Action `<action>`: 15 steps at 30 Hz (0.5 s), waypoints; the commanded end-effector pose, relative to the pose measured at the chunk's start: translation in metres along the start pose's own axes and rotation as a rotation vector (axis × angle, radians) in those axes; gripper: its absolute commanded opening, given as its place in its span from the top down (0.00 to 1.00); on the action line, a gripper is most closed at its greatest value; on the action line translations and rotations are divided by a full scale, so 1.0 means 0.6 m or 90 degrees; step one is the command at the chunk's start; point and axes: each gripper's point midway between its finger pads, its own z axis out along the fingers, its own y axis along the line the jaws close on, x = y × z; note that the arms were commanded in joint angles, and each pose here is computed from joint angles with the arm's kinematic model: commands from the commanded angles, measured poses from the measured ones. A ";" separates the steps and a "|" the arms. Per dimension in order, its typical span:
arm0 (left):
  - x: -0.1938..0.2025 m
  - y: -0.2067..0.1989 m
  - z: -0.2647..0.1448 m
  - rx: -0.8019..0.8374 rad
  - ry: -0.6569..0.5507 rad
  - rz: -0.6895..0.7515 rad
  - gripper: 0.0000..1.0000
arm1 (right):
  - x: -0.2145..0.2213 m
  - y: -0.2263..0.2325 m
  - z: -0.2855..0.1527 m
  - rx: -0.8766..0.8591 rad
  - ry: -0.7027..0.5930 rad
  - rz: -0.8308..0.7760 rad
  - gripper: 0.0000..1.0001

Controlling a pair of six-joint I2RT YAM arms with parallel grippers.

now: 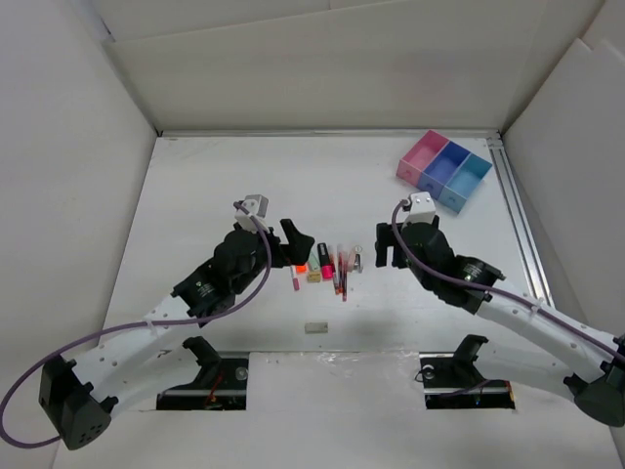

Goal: Sort the stationery into containers
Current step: Pick up the stapler from the center of the board.

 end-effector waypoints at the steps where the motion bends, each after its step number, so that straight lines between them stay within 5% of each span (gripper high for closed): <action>1: -0.033 -0.012 -0.001 0.018 -0.051 -0.016 0.00 | -0.007 -0.001 -0.006 -0.004 -0.013 0.018 0.11; 6: -0.008 0.011 0.001 -0.016 -0.029 -0.031 0.00 | -0.004 -0.003 -0.006 -0.002 -0.008 0.014 0.27; 10: -0.001 -0.004 -0.008 0.036 -0.030 -0.024 0.00 | -0.002 0.001 -0.006 -0.008 -0.005 0.020 0.57; 12: -0.006 -0.013 -0.017 0.067 -0.046 -0.007 0.00 | -0.001 0.004 -0.007 -0.015 -0.002 0.020 0.84; 14: -0.022 -0.026 -0.028 0.095 -0.072 -0.014 0.00 | 0.009 0.013 -0.002 -0.022 0.013 0.017 1.00; 15: -0.017 -0.023 -0.026 0.095 -0.071 -0.014 0.00 | 0.011 0.020 0.002 -0.031 0.016 0.017 1.00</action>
